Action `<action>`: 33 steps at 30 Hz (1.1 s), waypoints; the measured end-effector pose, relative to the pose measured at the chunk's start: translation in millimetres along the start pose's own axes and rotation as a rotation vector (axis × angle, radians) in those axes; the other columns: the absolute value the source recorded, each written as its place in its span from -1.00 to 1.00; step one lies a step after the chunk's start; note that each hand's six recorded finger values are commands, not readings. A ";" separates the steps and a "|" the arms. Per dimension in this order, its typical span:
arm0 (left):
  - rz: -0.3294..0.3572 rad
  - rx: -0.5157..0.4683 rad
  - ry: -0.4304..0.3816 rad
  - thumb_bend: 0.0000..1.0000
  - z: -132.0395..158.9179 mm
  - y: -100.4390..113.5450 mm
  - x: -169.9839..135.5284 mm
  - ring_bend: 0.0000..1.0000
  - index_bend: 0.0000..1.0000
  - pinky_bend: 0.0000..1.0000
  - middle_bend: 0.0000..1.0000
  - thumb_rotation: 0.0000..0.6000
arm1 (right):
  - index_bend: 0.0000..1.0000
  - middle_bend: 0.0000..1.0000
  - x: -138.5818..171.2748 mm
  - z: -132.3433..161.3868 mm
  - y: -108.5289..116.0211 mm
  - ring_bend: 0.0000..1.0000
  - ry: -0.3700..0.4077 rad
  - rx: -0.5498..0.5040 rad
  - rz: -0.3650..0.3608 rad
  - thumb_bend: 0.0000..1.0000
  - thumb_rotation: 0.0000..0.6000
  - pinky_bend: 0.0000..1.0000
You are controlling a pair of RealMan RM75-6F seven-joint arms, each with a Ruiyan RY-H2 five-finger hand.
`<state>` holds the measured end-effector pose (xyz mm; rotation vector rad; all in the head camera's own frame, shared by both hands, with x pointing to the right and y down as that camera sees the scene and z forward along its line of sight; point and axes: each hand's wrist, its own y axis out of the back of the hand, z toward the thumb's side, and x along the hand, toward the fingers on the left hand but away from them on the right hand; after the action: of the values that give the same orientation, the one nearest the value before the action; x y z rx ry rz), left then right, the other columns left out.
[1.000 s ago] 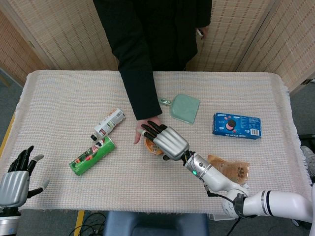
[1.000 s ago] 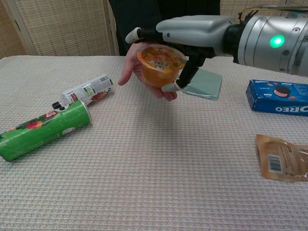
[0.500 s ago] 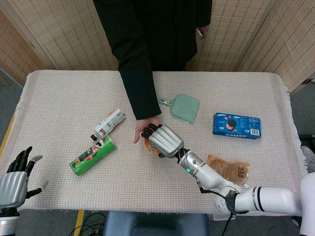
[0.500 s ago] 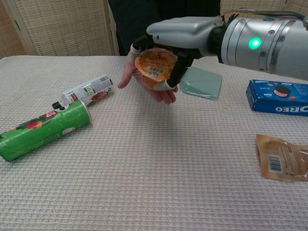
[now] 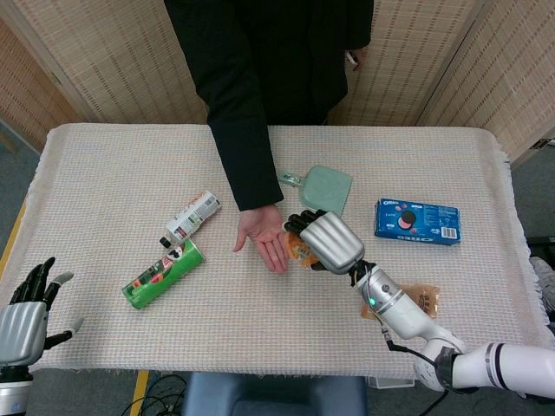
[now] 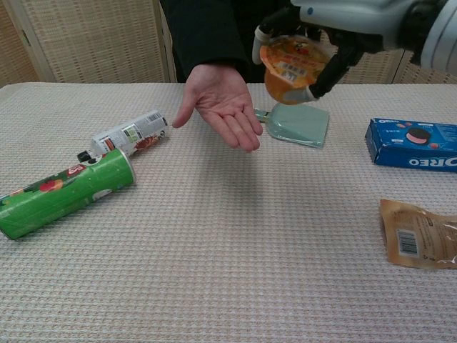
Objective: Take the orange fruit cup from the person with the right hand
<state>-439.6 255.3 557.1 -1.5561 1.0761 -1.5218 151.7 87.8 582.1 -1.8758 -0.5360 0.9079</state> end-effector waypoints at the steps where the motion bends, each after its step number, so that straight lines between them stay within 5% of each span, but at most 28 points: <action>1: -0.001 0.000 -0.003 -0.55 1.0 -0.3 0.1 -0.91 -0.52 -0.59 -0.92 1.00 | 0.03 -0.22 8.4 -10.8 -1.9 -0.19 -0.028 -0.007 0.007 0.23 1.00 0.32; 13: -0.002 0.003 -0.025 -0.55 11.4 -1.1 0.0 -0.91 -0.52 -0.58 -0.92 1.00 | 0.01 -0.37 40.7 -84.3 -56.3 -0.25 -0.197 -0.051 0.118 0.22 1.00 0.19; 23: -0.007 0.009 -0.017 -0.55 10.7 -1.3 -1.0 -0.91 -0.52 -0.59 -0.92 1.00 | -0.74 -0.71 23.0 -86.5 -124.4 -0.65 -0.201 -0.106 0.243 0.13 1.00 -0.27; 27: -0.009 0.010 -0.010 -0.55 8.7 -1.5 -1.9 -0.91 -0.52 -0.58 -0.92 1.00 | -1.00 -0.99 20.1 -83.4 -133.0 -0.92 -0.191 -0.108 0.286 -0.03 1.00 -0.56; 33: -0.009 0.008 -0.015 -0.55 9.4 -2.0 -1.7 -0.91 -0.52 -0.59 -0.92 1.00 | -1.00 -1.00 27.9 -84.9 -117.9 -1.00 -0.194 -0.099 0.253 -0.10 1.00 -0.76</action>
<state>-430.1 257.1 557.6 -1.5668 1.0551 -1.5169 237.2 112.4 700.3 -1.9868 -0.4734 1.2598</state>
